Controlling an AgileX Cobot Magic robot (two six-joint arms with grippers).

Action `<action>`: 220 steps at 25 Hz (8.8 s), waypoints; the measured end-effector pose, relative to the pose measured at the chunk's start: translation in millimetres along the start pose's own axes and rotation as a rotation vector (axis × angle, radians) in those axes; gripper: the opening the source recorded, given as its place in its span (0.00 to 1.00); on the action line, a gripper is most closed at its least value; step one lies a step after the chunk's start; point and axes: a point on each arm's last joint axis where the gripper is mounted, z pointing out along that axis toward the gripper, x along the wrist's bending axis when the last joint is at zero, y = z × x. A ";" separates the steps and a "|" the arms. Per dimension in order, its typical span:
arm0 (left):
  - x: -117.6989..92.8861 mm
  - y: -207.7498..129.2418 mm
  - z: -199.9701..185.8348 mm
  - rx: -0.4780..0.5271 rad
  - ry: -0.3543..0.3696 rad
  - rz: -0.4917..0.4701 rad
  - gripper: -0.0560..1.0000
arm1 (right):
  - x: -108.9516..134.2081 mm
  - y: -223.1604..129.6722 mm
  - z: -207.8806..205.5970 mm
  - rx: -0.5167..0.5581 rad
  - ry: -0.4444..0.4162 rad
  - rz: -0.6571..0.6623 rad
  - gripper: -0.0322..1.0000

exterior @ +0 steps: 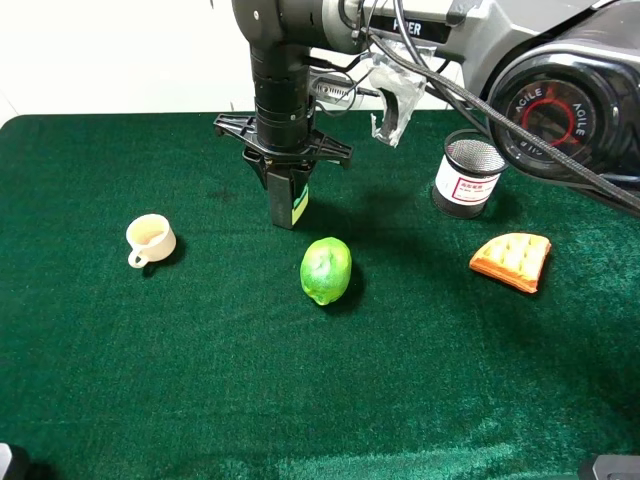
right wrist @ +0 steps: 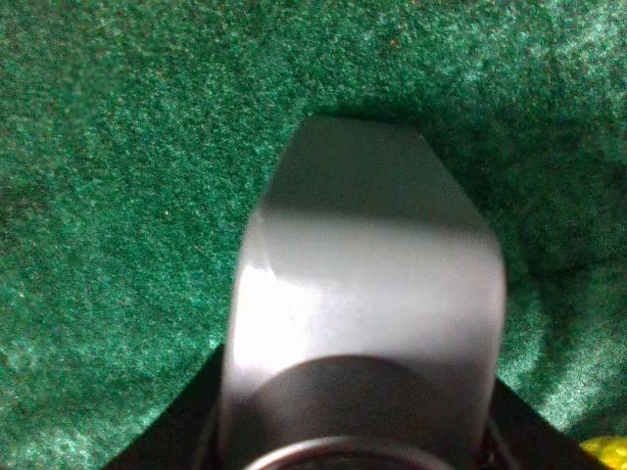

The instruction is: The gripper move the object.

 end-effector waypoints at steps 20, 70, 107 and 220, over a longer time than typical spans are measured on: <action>0.0 0.0 0.0 0.000 0.000 0.000 0.99 | 1.3 -1.4 -51.1 -0.040 0.094 -0.058 0.31; 0.0 -0.1 -0.1 -0.001 0.000 0.000 0.99 | -227.0 75.6 -216.8 -0.294 0.053 -0.153 0.31; 0.0 -0.1 -0.1 -0.001 0.000 0.000 0.99 | -333.8 120.8 -109.0 -0.061 -0.157 -0.117 0.31; 0.0 -0.1 -0.1 -0.001 0.000 0.000 0.99 | -366.5 -135.3 -282.2 -0.632 -0.010 -0.291 0.70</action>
